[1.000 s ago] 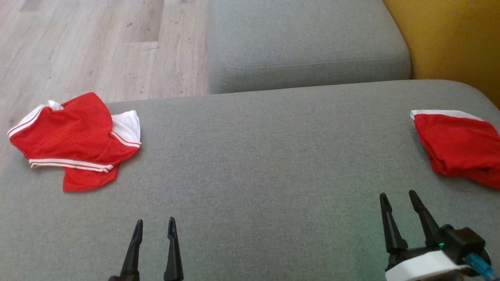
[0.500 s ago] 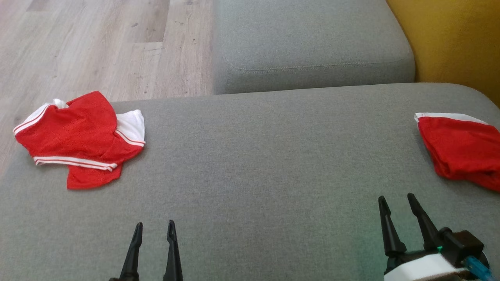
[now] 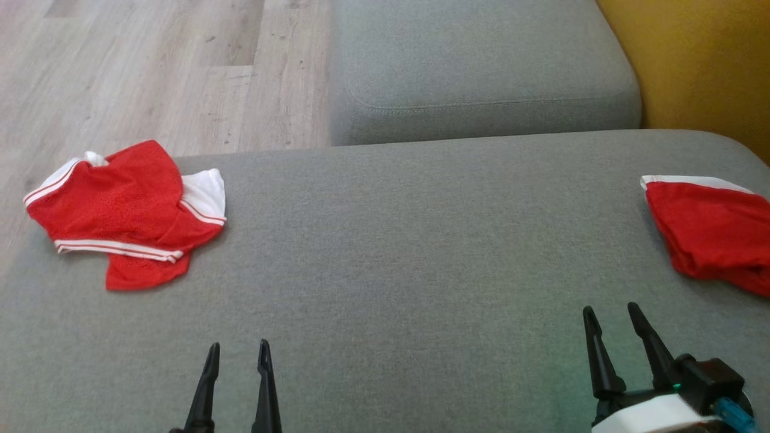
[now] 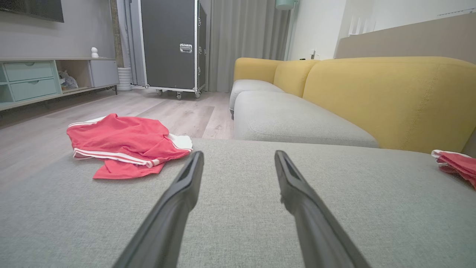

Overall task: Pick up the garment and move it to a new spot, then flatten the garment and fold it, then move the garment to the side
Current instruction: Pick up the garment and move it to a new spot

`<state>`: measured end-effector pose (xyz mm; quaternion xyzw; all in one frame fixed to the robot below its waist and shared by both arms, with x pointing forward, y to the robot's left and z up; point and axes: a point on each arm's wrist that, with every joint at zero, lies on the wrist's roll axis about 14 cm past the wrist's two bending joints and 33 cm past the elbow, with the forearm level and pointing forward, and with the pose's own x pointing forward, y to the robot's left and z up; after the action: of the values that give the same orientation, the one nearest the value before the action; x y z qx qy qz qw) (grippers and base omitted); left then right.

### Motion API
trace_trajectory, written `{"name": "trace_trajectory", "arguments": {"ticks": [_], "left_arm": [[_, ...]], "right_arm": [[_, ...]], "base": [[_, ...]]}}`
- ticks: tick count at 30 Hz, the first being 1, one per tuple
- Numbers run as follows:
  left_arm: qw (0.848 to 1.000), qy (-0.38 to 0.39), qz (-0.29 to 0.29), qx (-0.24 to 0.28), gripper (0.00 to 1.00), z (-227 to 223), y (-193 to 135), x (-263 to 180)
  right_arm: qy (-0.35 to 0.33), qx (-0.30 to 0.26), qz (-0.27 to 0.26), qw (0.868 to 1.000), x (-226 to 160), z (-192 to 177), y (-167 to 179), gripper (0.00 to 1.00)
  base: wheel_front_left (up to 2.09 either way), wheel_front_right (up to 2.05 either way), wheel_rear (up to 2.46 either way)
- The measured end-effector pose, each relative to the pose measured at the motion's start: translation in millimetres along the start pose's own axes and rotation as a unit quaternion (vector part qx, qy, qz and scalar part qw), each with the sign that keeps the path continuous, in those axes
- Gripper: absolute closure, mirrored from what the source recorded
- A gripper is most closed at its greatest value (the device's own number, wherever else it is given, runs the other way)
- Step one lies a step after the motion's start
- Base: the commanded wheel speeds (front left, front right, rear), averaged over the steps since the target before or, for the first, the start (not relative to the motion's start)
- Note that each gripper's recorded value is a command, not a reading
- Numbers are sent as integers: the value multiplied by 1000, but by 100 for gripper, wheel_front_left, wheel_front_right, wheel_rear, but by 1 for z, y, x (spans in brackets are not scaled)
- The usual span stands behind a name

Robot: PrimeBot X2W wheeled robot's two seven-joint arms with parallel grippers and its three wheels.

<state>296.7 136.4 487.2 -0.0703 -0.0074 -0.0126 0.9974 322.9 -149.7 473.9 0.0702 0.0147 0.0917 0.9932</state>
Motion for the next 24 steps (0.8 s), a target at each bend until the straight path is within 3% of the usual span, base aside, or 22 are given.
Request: {"name": "trace_trajectory", "arguments": {"ticks": [9, 24], "left_arm": [[999, -1, 42, 11, 0, 0, 22, -10], [983, -25, 184, 12, 0, 14, 91, -52]], "right_arm": [[17, -2, 33, 999, 10, -9, 18, 0], [53, -4, 156, 986, 46, -28, 93, 0]], "base": [[0, 0, 0], [0, 0, 0]]}}
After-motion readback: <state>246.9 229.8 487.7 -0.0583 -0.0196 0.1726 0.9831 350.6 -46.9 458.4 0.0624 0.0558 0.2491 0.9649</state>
